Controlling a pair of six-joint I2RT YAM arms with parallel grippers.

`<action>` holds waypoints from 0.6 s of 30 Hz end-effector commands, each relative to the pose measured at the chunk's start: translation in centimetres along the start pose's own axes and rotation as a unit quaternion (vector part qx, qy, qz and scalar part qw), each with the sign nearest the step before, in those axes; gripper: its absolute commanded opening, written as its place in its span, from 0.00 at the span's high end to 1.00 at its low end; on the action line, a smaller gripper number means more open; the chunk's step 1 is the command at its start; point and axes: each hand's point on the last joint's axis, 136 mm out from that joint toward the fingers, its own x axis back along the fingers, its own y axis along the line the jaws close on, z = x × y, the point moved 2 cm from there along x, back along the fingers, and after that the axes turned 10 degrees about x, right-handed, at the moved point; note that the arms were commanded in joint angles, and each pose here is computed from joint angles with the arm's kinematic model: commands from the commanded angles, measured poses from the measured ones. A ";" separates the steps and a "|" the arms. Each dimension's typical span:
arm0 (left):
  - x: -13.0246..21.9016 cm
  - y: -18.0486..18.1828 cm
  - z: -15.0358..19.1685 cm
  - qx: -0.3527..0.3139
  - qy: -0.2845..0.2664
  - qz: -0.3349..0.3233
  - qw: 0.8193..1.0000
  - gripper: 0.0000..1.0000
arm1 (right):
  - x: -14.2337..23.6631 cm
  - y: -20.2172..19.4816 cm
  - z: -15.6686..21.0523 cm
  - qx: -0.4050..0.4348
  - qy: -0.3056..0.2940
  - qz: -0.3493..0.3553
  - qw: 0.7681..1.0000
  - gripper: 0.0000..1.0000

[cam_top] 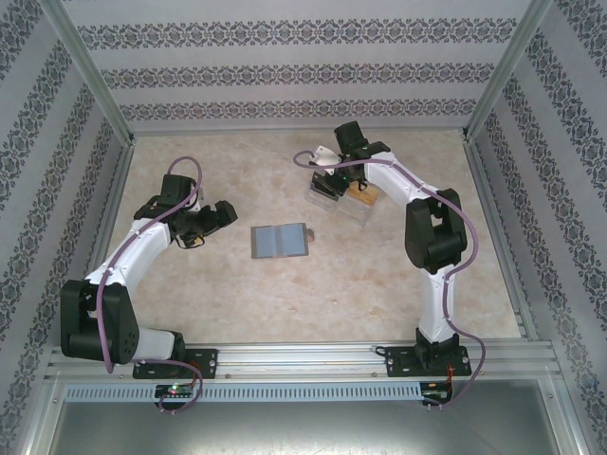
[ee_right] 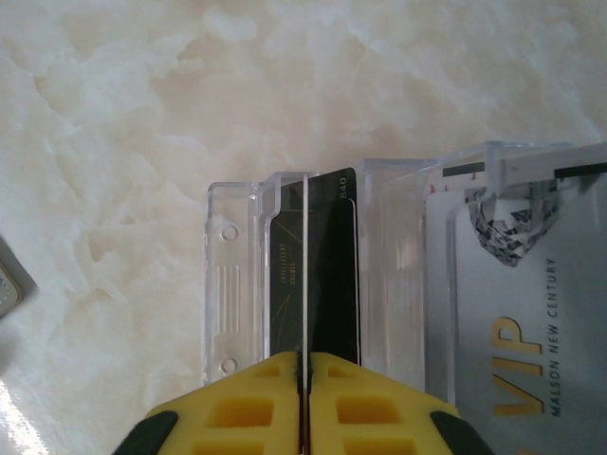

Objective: Take the credit cards out of the card holder

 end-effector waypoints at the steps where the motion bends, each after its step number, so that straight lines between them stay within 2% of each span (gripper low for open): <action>1: 0.3 -0.1 -0.2 -0.001 0.008 0.000 1.000 0.01 | 0.3 -0.1 -0.7 0.012 0.000 0.004 1.000 0.83; 10: 0.3 -0.1 0.0 -0.001 0.011 0.005 1.000 0.01 | 3.5 -0.3 -2.3 -0.032 -0.026 0.030 0.999 0.70; 15: 0.1 -0.4 0.4 0.006 0.017 0.020 1.000 0.00 | 6.3 0.0 -3.7 -0.127 -0.044 0.096 0.986 0.51; 18: -0.3 -0.6 0.7 0.012 0.025 0.031 0.999 0.00 | 7.4 1.8 -4.6 -0.196 -0.063 0.113 0.972 0.46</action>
